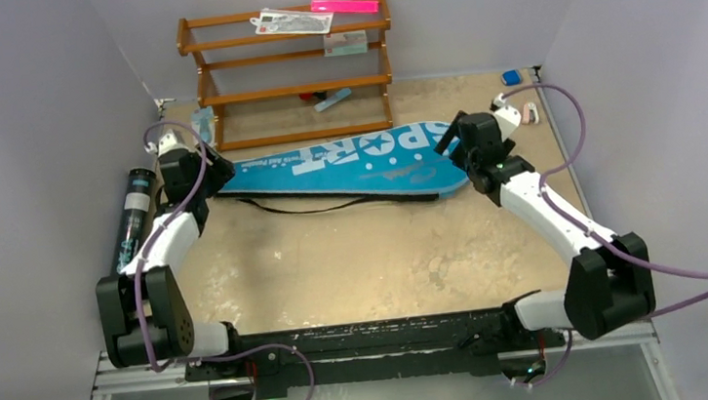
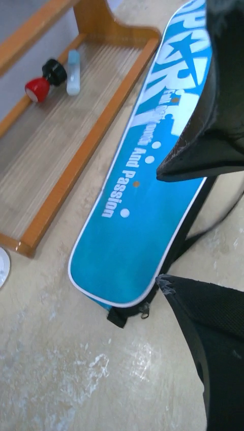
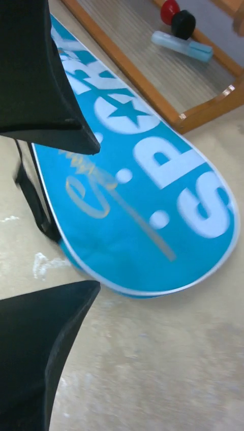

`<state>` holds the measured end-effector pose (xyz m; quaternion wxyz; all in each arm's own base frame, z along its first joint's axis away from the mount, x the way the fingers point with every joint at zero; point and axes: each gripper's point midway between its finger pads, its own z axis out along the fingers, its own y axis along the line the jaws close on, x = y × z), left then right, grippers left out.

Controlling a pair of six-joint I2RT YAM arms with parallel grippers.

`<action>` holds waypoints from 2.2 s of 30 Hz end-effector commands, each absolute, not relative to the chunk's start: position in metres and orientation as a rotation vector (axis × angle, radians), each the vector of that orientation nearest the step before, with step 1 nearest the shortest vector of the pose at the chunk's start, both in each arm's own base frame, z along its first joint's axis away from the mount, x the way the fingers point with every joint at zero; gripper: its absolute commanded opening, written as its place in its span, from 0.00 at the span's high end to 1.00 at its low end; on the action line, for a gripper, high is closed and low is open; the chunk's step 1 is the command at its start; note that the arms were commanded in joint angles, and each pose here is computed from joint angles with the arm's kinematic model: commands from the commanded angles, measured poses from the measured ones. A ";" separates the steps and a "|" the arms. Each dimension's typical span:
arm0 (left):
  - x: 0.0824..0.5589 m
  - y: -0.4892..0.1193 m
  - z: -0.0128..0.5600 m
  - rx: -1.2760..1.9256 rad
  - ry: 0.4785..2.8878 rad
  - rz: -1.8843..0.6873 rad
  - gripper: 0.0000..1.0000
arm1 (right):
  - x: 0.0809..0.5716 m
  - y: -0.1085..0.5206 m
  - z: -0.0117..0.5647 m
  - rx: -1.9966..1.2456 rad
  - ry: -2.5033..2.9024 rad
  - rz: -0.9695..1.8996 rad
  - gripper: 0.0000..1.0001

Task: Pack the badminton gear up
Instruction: Zip the racket bag at the center of the board, then reset both arms

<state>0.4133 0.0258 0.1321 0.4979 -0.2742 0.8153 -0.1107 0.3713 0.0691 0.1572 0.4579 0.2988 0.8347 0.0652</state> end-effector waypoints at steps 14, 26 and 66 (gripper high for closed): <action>0.361 -0.015 0.201 -0.179 1.654 -0.106 0.20 | 0.358 0.076 0.202 -0.090 1.726 0.095 0.01; 0.373 0.012 0.145 -0.137 1.628 0.009 0.15 | 0.373 0.041 0.129 -0.097 1.733 -0.022 0.02; 0.392 0.009 0.082 -0.032 1.707 -0.037 0.10 | 0.387 -0.018 0.082 0.061 1.714 -0.177 0.01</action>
